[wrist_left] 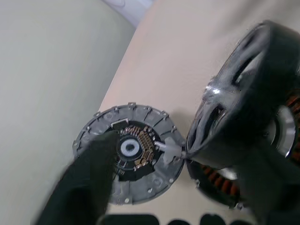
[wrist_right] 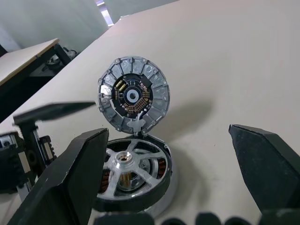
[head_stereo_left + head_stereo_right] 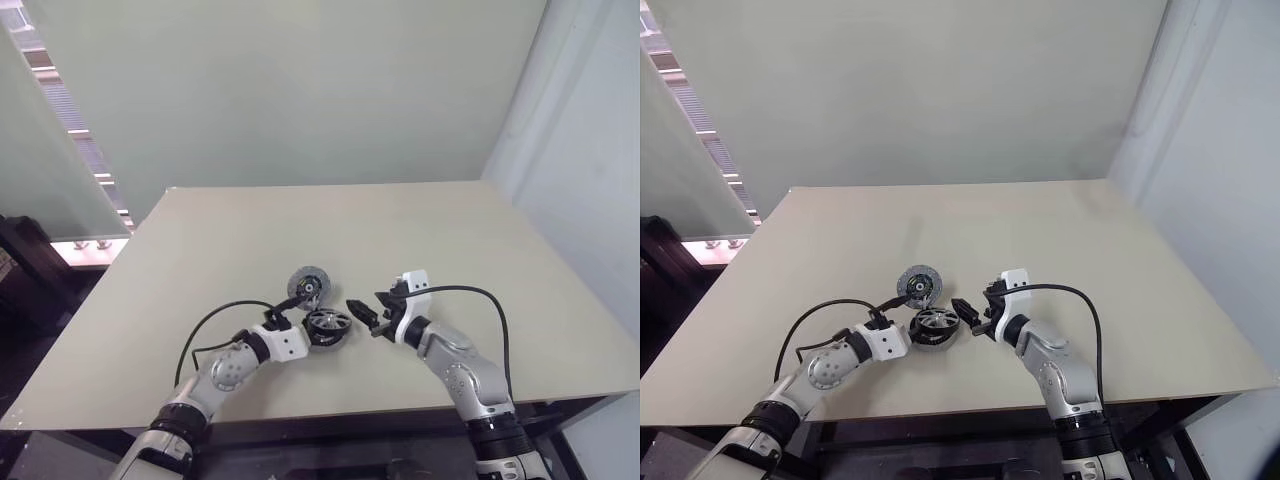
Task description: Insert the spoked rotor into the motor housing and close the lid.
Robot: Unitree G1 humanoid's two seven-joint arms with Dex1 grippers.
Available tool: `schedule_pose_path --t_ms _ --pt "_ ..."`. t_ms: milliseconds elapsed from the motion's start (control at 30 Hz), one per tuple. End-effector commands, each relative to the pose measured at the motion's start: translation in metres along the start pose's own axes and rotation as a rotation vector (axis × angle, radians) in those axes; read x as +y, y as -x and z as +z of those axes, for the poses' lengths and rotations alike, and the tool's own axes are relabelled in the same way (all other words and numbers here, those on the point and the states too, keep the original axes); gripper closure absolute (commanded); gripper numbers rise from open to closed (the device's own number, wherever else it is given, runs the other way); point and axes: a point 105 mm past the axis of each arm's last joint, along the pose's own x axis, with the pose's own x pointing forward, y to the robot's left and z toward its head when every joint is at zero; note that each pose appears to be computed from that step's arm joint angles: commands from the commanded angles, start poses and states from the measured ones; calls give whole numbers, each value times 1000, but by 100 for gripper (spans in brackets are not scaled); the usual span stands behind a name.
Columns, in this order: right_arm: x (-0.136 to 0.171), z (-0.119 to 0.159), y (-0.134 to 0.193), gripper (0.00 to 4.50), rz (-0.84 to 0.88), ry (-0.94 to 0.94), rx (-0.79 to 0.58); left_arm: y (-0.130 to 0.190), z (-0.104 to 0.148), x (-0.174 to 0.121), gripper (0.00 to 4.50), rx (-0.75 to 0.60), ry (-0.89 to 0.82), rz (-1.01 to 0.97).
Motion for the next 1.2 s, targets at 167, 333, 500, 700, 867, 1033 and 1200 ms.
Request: schedule_pose_path --t_ms 167,333,500,700,867,1033,1200 --pt "1 14 2 0 0 28 -52 6 5 32 4 3 -40 53" --pt "-1 11 2 0 -7 40 -39 18 9 50 4 17 60 48" --pt "-1 11 0 0 -7 48 -34 32 13 47 4 25 178 -75" --pt "0 8 -1 0 1 80 -11 56 13 43 4 51 408 -137" --pt "2 5 1 0 28 204 7 74 8 48 4 40 757 -12" --pt "12 1 -1 0 85 223 17 87 1 38 4 9 1101 136" --pt "21 -7 -4 91 117 238 43 92 3 28 0 -2 1219 213"
